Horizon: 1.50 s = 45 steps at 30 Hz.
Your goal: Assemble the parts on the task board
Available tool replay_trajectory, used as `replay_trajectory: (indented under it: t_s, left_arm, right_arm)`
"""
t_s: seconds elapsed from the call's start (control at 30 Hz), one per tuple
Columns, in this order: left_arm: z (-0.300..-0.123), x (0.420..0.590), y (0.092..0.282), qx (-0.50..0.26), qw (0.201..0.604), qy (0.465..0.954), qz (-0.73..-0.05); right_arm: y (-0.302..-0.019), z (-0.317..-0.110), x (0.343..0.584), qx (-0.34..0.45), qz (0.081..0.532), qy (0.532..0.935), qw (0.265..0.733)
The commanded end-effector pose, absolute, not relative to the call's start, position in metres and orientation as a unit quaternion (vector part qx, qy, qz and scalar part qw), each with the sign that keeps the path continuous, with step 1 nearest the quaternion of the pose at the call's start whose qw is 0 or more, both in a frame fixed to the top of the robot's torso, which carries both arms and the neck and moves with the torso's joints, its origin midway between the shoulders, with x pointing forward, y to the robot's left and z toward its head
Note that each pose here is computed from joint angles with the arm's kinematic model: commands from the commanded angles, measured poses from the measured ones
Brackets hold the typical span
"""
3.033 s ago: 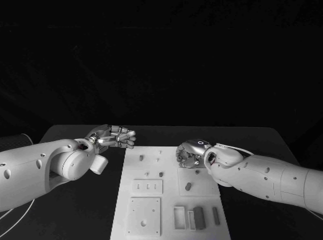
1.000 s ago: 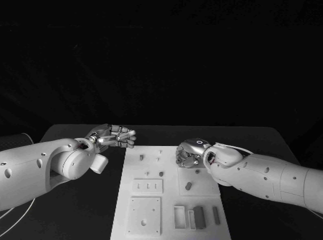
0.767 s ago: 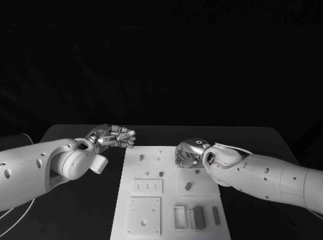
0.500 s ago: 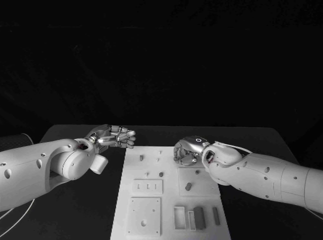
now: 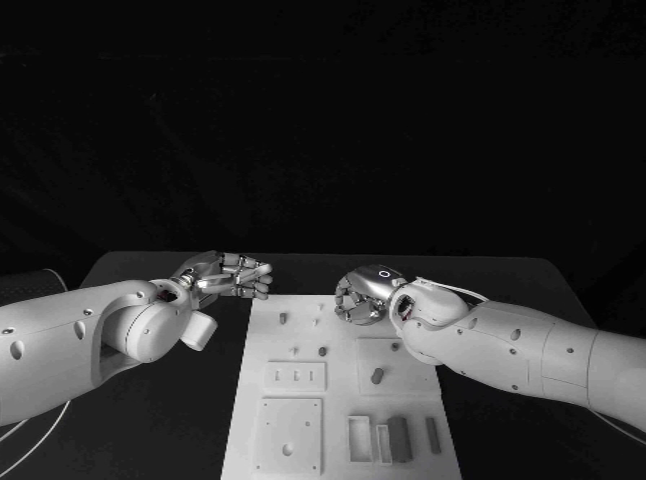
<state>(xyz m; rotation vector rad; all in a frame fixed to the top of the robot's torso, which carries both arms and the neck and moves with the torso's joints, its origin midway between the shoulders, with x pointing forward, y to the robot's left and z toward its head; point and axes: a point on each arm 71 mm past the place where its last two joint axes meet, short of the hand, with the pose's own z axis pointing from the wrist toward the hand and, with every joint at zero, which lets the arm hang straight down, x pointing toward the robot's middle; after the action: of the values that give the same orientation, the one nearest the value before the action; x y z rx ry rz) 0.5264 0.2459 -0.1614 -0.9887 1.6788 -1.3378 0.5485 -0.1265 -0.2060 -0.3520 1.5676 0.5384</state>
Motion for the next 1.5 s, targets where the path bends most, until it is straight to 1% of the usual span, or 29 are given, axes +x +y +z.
replay_trajectory:
  t_s: [0.03, 0.47, 1.03, 1.5]
  left_arm:
    - [-0.160, 0.526, 0.244, -0.383, 0.382, 0.654, -0.528]
    - [-0.159, 0.528, 0.237, -0.379, 0.380, 0.655, -0.532]
    - [-0.159, 0.529, 0.232, -0.377, 0.378, 0.657, -0.533]
    - [-0.158, 0.530, 0.229, -0.374, 0.377, 0.657, -0.535]
  right_arm:
    - [-0.124, -0.203, 0.551, -0.154, 0.229, 0.687, 0.673]
    - [-0.105, -0.198, 0.562, -0.149, 0.225, 0.684, 0.678]
    - [-0.084, -0.198, 0.567, -0.155, 0.223, 0.686, 0.675]
    - [-0.085, -0.201, 0.570, -0.157, 0.214, 0.690, 0.673]
